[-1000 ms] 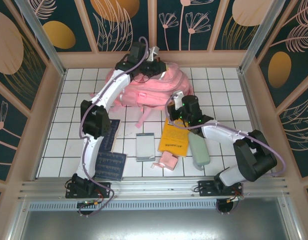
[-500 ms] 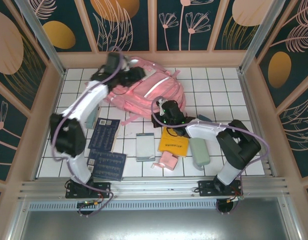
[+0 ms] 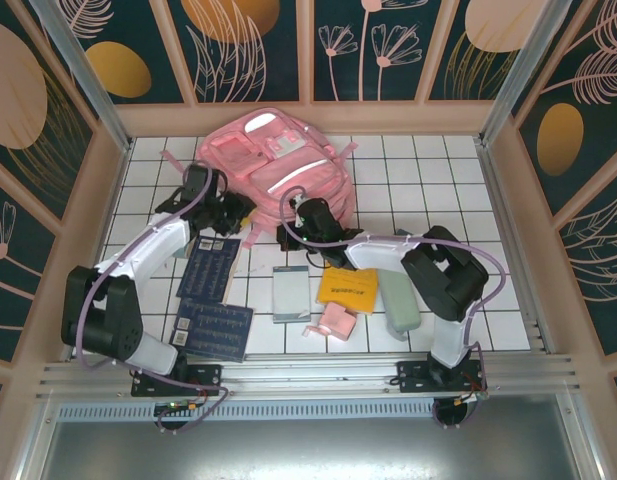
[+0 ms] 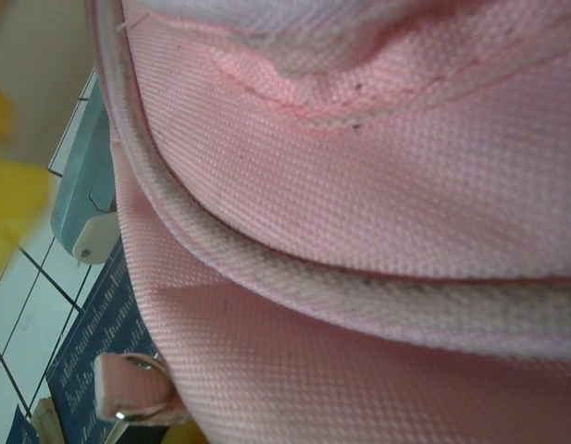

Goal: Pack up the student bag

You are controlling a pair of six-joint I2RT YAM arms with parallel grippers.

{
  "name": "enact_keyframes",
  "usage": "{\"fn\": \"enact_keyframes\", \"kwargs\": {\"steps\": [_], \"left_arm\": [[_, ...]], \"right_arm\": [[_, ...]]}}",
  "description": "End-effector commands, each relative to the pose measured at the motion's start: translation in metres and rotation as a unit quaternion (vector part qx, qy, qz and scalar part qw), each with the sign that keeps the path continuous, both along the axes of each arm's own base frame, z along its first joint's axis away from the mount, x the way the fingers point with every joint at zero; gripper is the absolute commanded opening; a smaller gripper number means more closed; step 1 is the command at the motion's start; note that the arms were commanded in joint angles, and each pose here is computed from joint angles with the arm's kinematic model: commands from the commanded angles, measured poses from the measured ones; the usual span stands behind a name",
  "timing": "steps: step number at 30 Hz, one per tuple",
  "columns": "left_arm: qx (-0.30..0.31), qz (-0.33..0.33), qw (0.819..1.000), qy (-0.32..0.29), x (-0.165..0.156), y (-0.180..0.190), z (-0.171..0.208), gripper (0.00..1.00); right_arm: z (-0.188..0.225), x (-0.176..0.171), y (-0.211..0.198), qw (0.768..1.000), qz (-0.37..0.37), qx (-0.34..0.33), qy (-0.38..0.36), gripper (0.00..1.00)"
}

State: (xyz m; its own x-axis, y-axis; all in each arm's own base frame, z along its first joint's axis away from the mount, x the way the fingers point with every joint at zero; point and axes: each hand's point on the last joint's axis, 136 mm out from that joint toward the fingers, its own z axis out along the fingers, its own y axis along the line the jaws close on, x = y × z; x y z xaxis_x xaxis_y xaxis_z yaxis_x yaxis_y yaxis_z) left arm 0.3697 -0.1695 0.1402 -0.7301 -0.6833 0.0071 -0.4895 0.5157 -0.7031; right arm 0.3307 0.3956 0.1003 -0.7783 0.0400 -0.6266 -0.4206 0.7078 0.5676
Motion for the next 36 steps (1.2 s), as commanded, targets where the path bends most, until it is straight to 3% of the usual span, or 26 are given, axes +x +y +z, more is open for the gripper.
{"fn": "enact_keyframes", "kwargs": {"steps": [1,14,16,18,25,36], "left_arm": [[-0.050,0.002,0.998,-0.030,0.018,-0.015,0.018,0.36],[-0.027,-0.014,1.000,-0.007,0.029,-0.017,-0.020,0.30],[-0.014,-0.008,1.000,-0.010,0.033,-0.014,-0.022,0.20],[0.003,0.004,1.000,-0.013,0.040,-0.008,-0.022,0.00],[0.034,0.016,0.999,-0.035,0.062,0.005,-0.003,0.00],[0.056,0.053,0.997,-0.031,0.063,0.045,-0.001,0.00]], "right_arm": [[0.035,0.009,0.023,0.998,0.005,0.053,-0.036,0.00],[0.033,0.007,0.030,0.998,0.019,0.048,-0.037,0.00],[0.031,0.008,0.029,0.998,0.019,0.041,-0.037,0.00],[0.028,0.007,0.026,0.999,0.018,0.032,-0.039,0.00],[0.017,0.006,0.007,0.999,0.006,-0.017,-0.043,0.00],[0.001,0.013,-0.050,0.996,-0.018,-0.081,-0.021,0.00]]}}
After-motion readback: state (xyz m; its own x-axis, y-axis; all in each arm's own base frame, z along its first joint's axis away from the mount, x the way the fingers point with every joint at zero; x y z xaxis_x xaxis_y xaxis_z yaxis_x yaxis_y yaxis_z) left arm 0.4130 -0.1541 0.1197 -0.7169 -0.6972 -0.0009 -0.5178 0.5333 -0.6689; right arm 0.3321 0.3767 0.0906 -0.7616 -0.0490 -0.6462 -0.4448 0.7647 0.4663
